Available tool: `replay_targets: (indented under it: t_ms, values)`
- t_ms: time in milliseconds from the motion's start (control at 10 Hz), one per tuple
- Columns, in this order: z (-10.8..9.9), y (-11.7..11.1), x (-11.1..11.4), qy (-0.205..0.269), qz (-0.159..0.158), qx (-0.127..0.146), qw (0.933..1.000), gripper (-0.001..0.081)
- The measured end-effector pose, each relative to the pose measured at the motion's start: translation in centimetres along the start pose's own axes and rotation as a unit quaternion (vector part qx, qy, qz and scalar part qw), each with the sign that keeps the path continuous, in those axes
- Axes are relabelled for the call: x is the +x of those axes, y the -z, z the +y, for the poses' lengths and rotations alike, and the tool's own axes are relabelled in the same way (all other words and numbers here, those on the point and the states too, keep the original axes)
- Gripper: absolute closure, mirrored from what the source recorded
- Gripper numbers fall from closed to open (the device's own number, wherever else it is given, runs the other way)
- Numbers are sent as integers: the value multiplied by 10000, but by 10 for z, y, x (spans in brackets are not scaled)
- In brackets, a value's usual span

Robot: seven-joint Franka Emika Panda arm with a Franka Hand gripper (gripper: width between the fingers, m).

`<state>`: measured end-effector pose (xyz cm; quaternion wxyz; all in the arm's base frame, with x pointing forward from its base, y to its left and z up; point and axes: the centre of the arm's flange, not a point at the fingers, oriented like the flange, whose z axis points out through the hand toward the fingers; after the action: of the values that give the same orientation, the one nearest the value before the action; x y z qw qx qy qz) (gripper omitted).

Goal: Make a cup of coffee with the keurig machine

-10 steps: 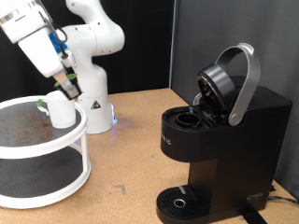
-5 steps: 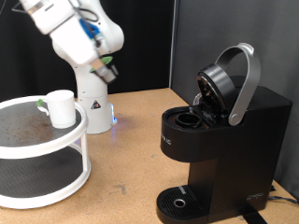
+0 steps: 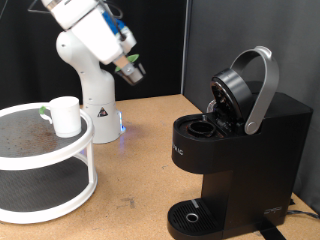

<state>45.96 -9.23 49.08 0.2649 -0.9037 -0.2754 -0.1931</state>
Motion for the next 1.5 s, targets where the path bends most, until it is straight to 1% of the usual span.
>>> replay_targets:
  t_ms: [100, 200, 400, 500, 700, 900, 1000, 1100, 1300, 1500]
  values:
    - [-7, -5, 11, -37, 90, 50, 9999, 330]
    - [-16, -9, 22, -63, 100, 87, 9999, 330]
    - [-31, -19, 46, -1, 21, 105, 9999, 330]
    - [-40, -25, 55, 80, -27, 126, 9999, 330]
    - [-51, -33, 64, 189, -93, 158, 9997, 330]
    - [-52, -34, 64, 197, -106, 164, 9996, 330]
    - [-51, -37, 62, 303, -154, 160, 9993, 330]
    - [-49, -45, 56, 316, -300, 129, 9990, 330]
    - [-43, -73, 47, 264, -524, -56, 9983, 330]
    - [-39, -98, 44, 225, -598, -206, 9977, 330]
